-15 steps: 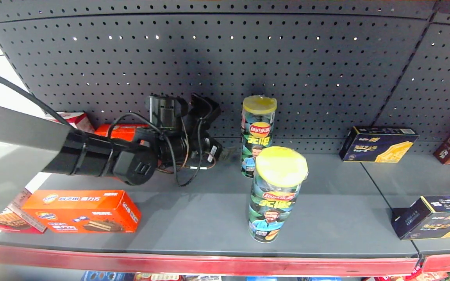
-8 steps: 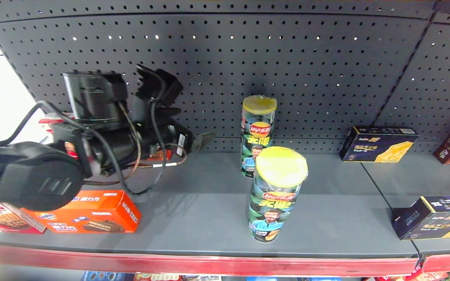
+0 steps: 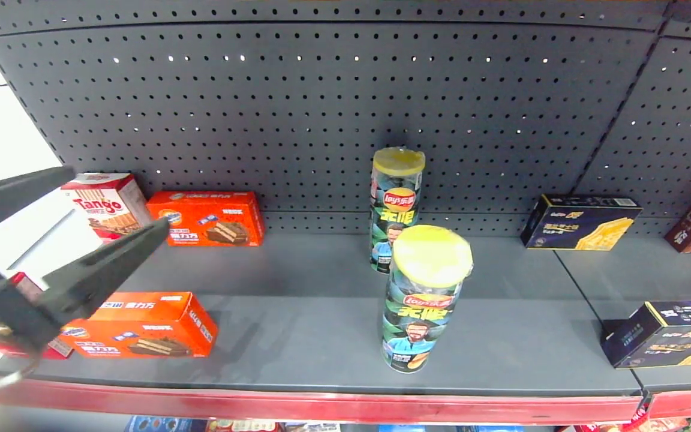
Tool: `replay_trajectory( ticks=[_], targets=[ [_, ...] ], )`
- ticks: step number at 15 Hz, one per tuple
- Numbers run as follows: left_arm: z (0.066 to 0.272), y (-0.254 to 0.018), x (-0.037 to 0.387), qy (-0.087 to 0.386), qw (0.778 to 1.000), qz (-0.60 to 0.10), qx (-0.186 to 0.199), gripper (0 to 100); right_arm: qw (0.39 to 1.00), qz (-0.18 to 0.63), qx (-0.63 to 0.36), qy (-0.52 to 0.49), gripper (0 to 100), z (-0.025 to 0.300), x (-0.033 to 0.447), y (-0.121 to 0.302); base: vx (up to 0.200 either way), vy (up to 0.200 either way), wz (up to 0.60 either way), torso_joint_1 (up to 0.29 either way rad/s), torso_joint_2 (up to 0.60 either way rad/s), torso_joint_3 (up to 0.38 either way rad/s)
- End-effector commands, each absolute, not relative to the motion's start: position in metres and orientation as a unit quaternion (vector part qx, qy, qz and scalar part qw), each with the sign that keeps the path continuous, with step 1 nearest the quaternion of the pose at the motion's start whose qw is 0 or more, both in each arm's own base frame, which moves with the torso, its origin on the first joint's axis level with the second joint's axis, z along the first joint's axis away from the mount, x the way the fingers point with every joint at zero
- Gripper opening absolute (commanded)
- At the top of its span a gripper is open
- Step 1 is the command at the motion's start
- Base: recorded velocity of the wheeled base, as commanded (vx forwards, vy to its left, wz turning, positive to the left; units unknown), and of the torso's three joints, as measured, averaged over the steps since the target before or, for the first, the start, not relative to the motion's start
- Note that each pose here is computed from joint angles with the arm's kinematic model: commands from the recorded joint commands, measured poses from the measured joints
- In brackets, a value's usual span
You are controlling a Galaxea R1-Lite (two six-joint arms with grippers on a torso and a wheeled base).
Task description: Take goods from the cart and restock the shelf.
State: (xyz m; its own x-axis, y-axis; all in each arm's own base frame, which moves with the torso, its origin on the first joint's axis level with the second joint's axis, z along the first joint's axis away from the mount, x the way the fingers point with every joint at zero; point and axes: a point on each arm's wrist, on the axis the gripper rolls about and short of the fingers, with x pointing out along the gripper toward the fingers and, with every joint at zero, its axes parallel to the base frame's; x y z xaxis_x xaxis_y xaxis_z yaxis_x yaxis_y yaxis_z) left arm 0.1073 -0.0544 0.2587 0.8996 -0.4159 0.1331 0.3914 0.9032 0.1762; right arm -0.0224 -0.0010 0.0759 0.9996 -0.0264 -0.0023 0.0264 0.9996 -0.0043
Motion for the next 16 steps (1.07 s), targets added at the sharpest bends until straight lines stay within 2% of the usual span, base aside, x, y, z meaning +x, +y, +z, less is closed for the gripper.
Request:
replay_trajectory(
  ticks=[1,3,4,6,8,9,11,12,13,15,16],
  targets=[
    [0.204,-0.001,0.005,-0.132,0.985,-0.083,0.07,100,1.0,-0.013,-0.002,0.002,100,0.076,-0.022,-0.001,0.0,0.0,0.0,0.0,0.0,0.0],
    [0.164,-0.002,0.001,-0.115,0.989,-0.062,0.069,100,1.0,-0.013,-0.002,0.002,100,0.076,-0.022,-0.001,0.0,0.0,0.0,0.0,0.0,0.0],
    [0.131,-0.004,-0.002,-0.105,0.99,-0.056,0.079,100,1.0,-0.014,-0.002,0.002,100,0.076,-0.022,-0.001,0.0,0.0,0.0,0.0,0.0,0.0],
    [0.113,-0.006,-0.01,-0.089,0.991,-0.036,0.094,100,1.0,-0.013,-0.002,0.001,100,0.076,-0.022,-0.001,0.0,0.0,0.0,0.0,0.0,0.0],
    [0.09,-0.006,-0.016,-0.025,0.994,-0.065,0.086,100,1.0,-0.013,-0.002,0.002,100,0.076,-0.022,-0.001,0.0,0.0,0.0,0.0,0.0,0.0],
    [0.085,-0.006,-0.017,-0.004,0.994,-0.067,0.085,100,1.0,-0.013,-0.002,0.002,100,0.076,-0.022,-0.001,0.0,0.0,0.0,0.0,0.0,0.0],
    [0.084,-0.006,-0.017,0.001,0.994,-0.068,0.081,100,1.0,-0.013,-0.002,0.002,100,0.076,-0.022,-0.001,0.0,0.0,0.0,0.0,0.0,0.0],
    [0.084,-0.006,-0.017,-0.004,0.994,-0.077,0.078,100,1.0,-0.013,-0.002,0.001,100,0.076,-0.022,-0.001,0.0,0.0,0.0,0.0,0.0,0.0],
    [0.083,-0.004,-0.021,-0.023,0.991,-0.113,0.072,100,1.0,-0.014,-0.002,0.001,100,0.076,-0.022,-0.001,0.0,0.0,0.0,0.0,0.0,0.0],
    [0.082,-0.005,-0.023,-0.032,0.993,-0.095,0.061,100,1.0,-0.012,-0.002,0.002,100,0.076,-0.022,-0.001,0.0,0.0,0.0,0.0,0.0,0.0],
    [0.082,-0.005,-0.023,-0.035,0.994,-0.096,0.041,100,1.0,-0.012,-0.002,0.001,100,0.076,-0.022,-0.001,0.0,0.0,0.0,0.0,0.0,0.0]
  ],
)
